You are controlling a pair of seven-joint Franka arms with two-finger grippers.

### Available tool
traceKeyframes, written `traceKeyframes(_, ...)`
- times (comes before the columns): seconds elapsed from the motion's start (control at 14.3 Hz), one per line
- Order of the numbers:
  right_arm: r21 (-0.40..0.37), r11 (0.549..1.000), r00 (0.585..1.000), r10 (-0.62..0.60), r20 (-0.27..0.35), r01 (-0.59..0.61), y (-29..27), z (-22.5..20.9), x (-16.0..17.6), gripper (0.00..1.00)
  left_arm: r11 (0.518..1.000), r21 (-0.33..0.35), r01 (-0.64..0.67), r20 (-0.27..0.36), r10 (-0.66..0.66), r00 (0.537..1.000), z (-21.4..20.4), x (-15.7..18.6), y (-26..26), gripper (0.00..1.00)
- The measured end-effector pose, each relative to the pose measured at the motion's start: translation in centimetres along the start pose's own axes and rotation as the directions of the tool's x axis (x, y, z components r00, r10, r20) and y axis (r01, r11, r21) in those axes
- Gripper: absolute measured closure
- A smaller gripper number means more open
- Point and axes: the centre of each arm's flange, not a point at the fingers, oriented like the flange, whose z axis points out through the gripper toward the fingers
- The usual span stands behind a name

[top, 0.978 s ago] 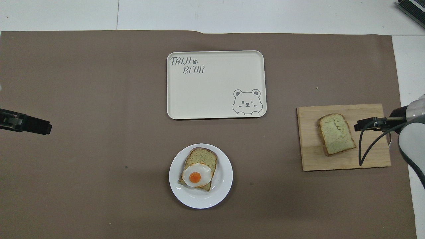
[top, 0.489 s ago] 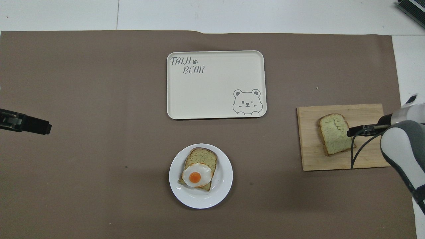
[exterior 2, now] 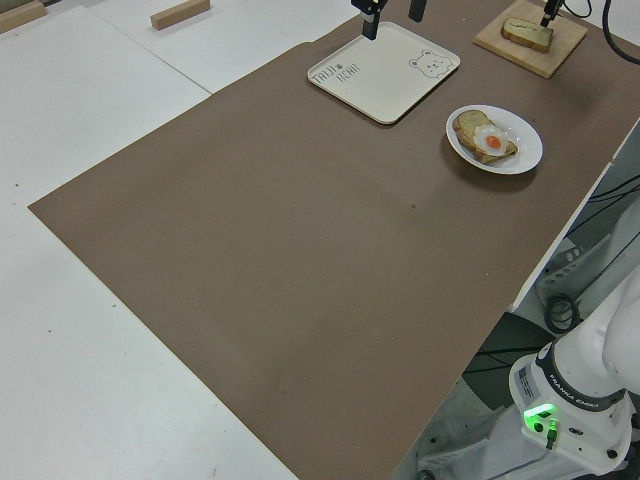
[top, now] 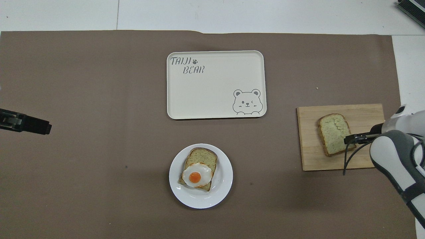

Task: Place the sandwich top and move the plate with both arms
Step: 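Reach the right gripper toward the bread slice on the wooden board, then close the right gripper on the bread slice edge, then lift the bread slice with the right gripper toward the plate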

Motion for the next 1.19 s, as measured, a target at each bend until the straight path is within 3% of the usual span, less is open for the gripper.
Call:
traceKeyframes(0.28, -0.002, 1.0, 1.0, 0.023, -0.007, -0.023, 1.5, 2.1, 0.2, 0.37, 1.0, 0.0, 0.0, 0.0, 0.0, 1.0, 0.0, 0.0, 0.0, 0.0)
traceKeyframes(0.35, 0.0, 1.0, 1.0, 0.023, -0.007, -0.023, 1.3, 2.0, 0.3, 0.42, 1.0, 0.0, 0.0, 0.0, 0.0, 1.0, 0.0, 0.0, 0.0, 0.0)
traceKeyframes(0.63, 0.006, 1.0, 1.0, 0.003, -0.001, -0.003, 0.2, 1.7, 0.4, 0.85, 1.0, 0.0, 0.0, 0.0, 0.0, 1.0, 0.0, 0.0, 0.0, 0.0)
traceKeyframes(1.19, 0.025, 0.999, 0.999, -0.034, 0.042, 0.033, 0.7, 0.6, 0.6, 0.93, 1.0, 0.0, 0.001, 0.0, -0.001, 1.0, 0.0, 0.0, -0.1, 0.0)
